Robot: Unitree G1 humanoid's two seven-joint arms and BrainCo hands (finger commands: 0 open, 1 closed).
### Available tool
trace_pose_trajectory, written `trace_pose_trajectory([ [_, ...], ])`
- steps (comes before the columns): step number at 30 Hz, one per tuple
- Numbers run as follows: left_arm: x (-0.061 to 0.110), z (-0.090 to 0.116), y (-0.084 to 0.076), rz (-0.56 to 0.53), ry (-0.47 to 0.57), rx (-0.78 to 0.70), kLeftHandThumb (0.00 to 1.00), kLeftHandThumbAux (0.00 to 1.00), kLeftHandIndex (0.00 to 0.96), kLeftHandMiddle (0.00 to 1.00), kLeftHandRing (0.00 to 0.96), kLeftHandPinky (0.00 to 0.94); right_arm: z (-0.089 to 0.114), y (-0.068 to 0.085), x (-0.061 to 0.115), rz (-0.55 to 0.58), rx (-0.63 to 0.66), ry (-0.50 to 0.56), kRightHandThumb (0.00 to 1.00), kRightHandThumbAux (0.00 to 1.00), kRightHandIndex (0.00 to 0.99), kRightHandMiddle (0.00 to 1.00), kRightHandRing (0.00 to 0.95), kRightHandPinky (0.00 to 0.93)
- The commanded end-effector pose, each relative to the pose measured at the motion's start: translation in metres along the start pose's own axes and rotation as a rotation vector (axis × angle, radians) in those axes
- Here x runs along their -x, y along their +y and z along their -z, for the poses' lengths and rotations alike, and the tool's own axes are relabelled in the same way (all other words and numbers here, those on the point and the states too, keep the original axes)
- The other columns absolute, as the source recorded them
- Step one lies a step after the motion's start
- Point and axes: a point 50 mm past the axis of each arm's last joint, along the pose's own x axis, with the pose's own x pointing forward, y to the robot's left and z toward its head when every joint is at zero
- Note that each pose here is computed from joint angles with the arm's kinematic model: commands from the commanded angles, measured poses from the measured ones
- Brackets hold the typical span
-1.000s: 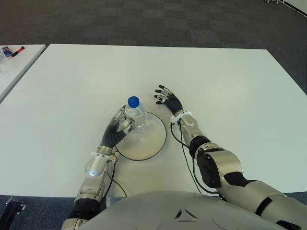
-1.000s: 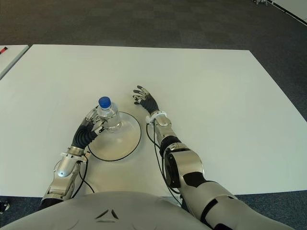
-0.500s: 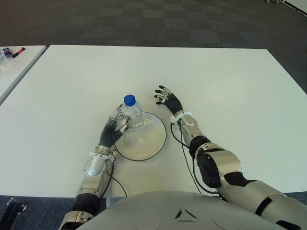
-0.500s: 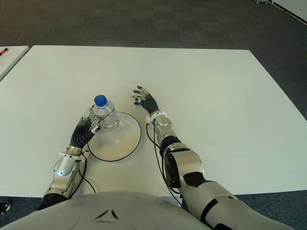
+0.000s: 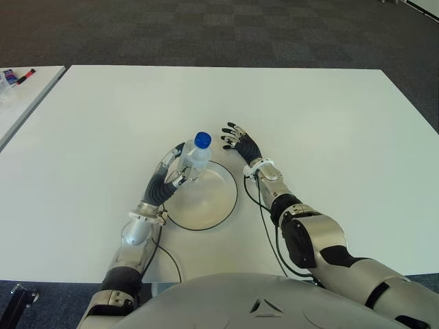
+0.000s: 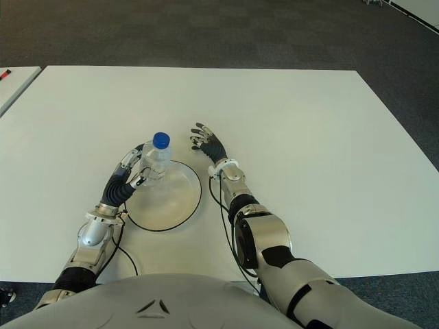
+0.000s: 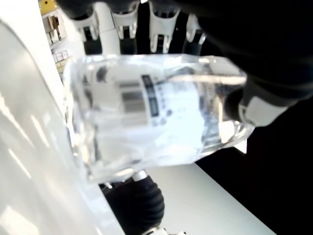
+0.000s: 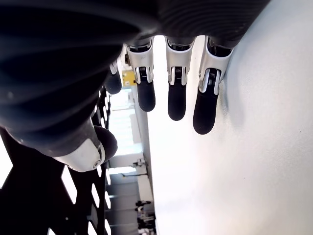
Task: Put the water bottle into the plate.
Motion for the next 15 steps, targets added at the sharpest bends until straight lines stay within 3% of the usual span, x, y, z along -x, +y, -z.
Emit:
trace_pose_trajectory([
  [1,0.0145,0.0097,-0.0021,0.006,0.065,-0.012,0.428,0.364,0.000,0.001,0.001,0.004,0.0294,0.0186,0.0078,-0.025,-0.062,0.148,0.147,0.672,0.031,0.169,0.201,0.255],
  [15,0.0147,0.0112,-0.0007,0.027,0.083,-0.015,0.411,0.287,0.000,0.000,0.000,0.000,0.0289,0.0192,0.0076,-0.027,-0.061,0.144,0.150,0.662,0.032,0.163,0.194,0.241],
])
